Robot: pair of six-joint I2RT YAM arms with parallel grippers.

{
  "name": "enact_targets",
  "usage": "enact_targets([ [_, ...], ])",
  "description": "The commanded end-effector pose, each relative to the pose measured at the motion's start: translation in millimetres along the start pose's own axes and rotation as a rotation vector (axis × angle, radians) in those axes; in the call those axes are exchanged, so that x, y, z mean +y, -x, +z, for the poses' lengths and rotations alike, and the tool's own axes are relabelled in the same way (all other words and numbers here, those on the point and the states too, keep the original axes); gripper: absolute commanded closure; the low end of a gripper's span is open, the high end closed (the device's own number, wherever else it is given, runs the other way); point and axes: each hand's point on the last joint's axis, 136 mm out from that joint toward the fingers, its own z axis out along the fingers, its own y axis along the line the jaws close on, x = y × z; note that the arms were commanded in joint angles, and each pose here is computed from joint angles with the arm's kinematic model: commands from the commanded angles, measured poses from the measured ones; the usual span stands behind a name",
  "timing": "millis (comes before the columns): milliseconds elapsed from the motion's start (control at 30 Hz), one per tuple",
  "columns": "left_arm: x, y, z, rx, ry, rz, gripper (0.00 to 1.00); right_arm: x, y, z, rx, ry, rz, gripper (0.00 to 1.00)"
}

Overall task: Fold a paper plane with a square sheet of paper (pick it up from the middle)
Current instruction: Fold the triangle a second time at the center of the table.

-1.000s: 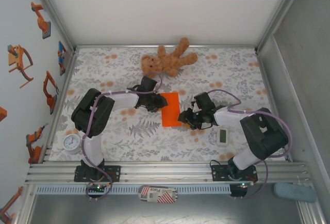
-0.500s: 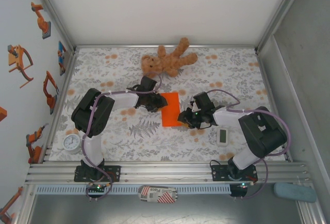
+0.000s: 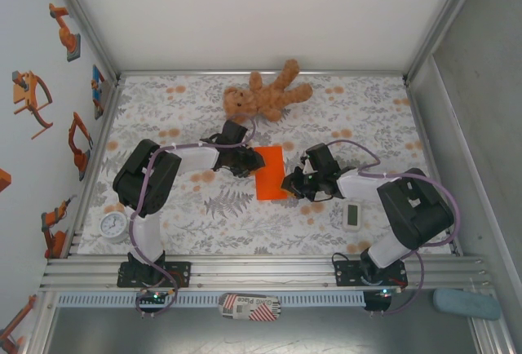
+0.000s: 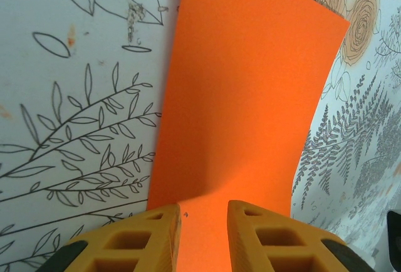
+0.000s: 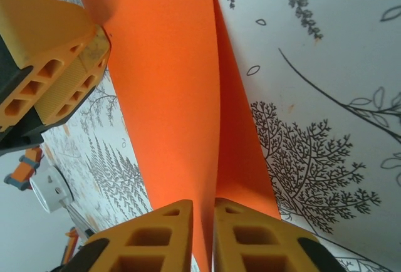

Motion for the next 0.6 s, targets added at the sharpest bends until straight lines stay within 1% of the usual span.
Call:
enact_targets([
  [0, 29.8, -13.1, 10.9, 0.055, 0.095, -0.049, 0.72, -7.9, -4.7, 0.8, 0.005, -0.027, 0.016, 0.88],
  [133, 25.7, -10.5, 9.9, 0.053, 0.087, -0.043, 0.72, -9.2, -5.8, -0.9, 0.005, -0.035, 0.022, 0.92],
  [300, 15.0, -6.7, 5.0, 0.05, 0.063, -0.035, 0.72, -9.8, -6.2, -4.3, -0.003, -0.046, 0.021, 1.0],
  [333, 7.5, -4.5, 2.4, 0.047, 0.04, -0.028, 0.72, -9.0, -5.8, -4.7, -0.004, -0.045, 0.02, 1.0],
  [433, -24.2, 10.9, -17.2, -0.01, -0.028, 0.018, 0.71, -7.8, -5.1, -5.8, -0.008, -0.046, 0.02, 1.0],
  [500, -30.6, 18.3, -23.5, -0.042, -0.025, 0.04, 0.71, -6.0, -4.6, -6.6, -0.01, -0.043, 0.016, 1.0],
  [567, -25.2, 21.1, -20.1, -0.041, -0.006, 0.037, 0.71, -2.8, -3.7, -7.8, -0.014, -0.035, 0.012, 1.0],
])
